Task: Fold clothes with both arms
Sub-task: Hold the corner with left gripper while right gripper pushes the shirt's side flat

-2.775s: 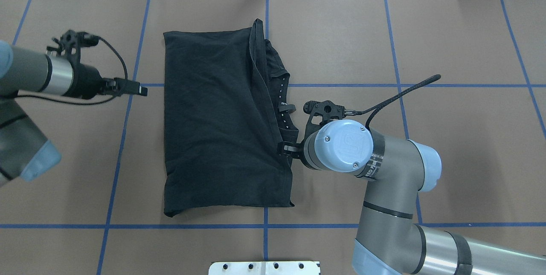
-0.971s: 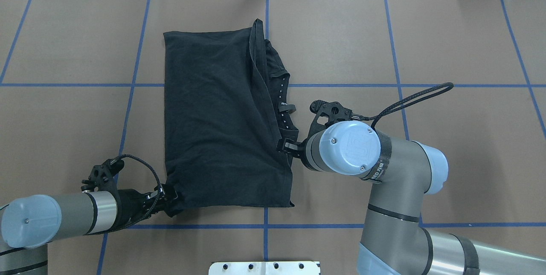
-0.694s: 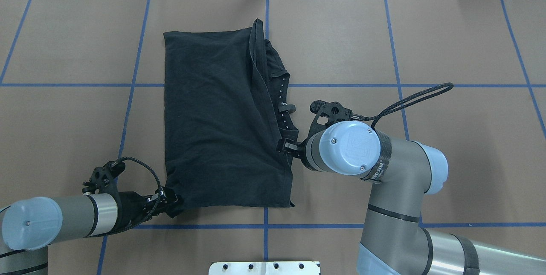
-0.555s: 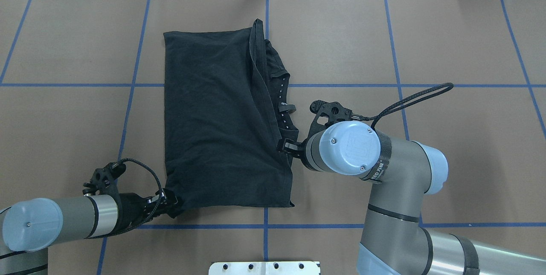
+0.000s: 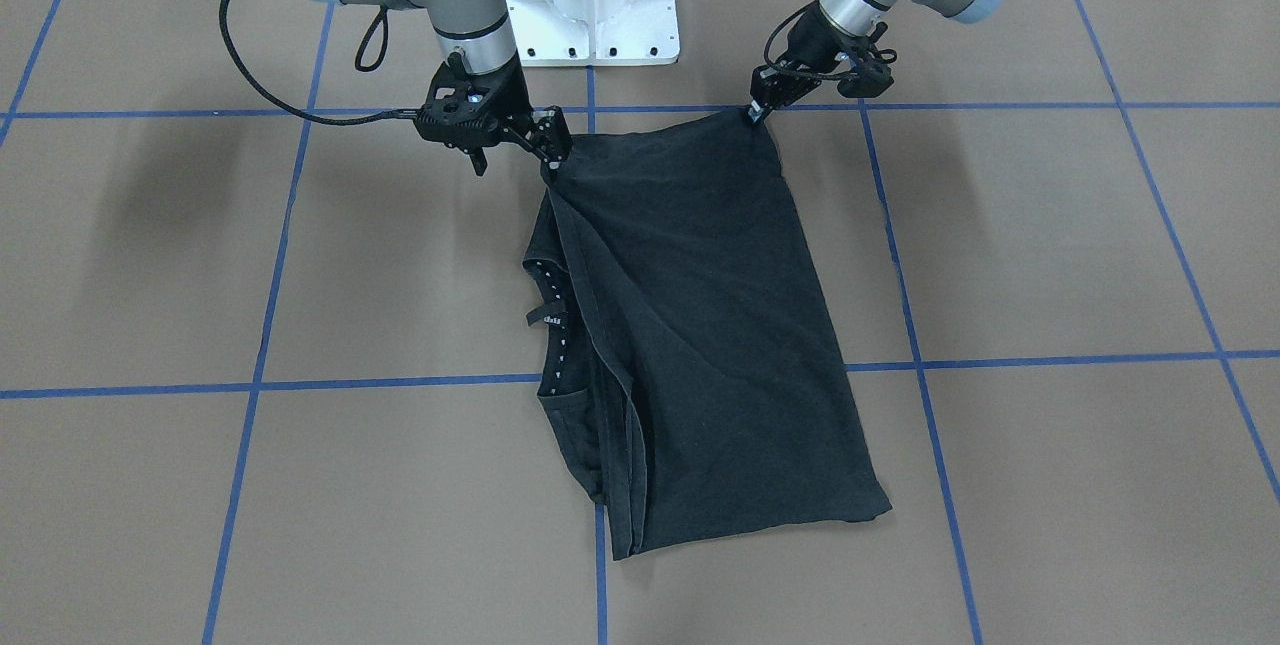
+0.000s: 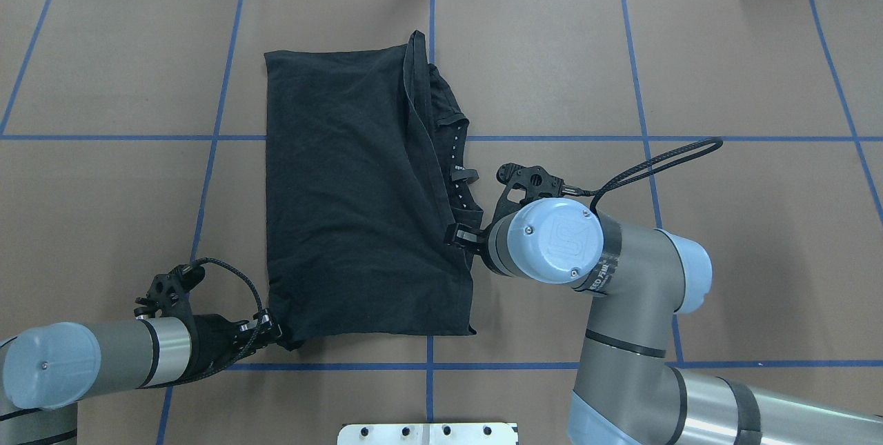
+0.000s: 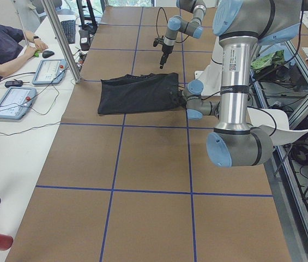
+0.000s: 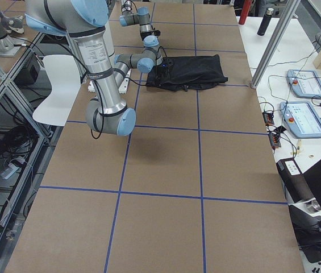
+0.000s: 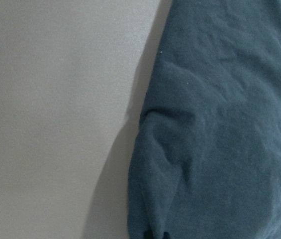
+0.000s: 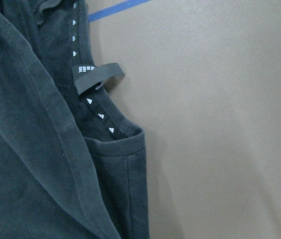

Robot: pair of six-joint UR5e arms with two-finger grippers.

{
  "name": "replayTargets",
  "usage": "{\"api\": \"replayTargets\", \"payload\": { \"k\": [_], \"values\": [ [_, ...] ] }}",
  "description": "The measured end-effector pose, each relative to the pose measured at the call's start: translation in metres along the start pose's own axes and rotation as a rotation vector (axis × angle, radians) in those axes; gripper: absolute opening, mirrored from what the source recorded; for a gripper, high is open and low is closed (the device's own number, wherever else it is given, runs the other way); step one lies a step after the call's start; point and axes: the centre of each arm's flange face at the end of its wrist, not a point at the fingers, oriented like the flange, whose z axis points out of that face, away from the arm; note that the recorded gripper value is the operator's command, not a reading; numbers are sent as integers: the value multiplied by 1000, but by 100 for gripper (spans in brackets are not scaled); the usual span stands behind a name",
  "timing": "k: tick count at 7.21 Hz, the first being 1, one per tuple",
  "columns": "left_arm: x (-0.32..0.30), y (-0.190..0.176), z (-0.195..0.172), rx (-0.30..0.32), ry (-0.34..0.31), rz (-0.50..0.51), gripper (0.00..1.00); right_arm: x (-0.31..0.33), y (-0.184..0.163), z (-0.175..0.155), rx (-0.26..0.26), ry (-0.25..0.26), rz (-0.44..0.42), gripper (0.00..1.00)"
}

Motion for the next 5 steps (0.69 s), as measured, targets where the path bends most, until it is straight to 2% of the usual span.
{"api": "replayTargets", "payload": {
  "k": [2, 5],
  "values": [
    [1, 0, -1, -1, 3, 1, 0, -20, -2, 30, 18, -50, 41, 93],
    [3, 1, -1, -3, 7, 1, 0, -29, 3, 52, 24, -43, 51, 82]
  ]
}}
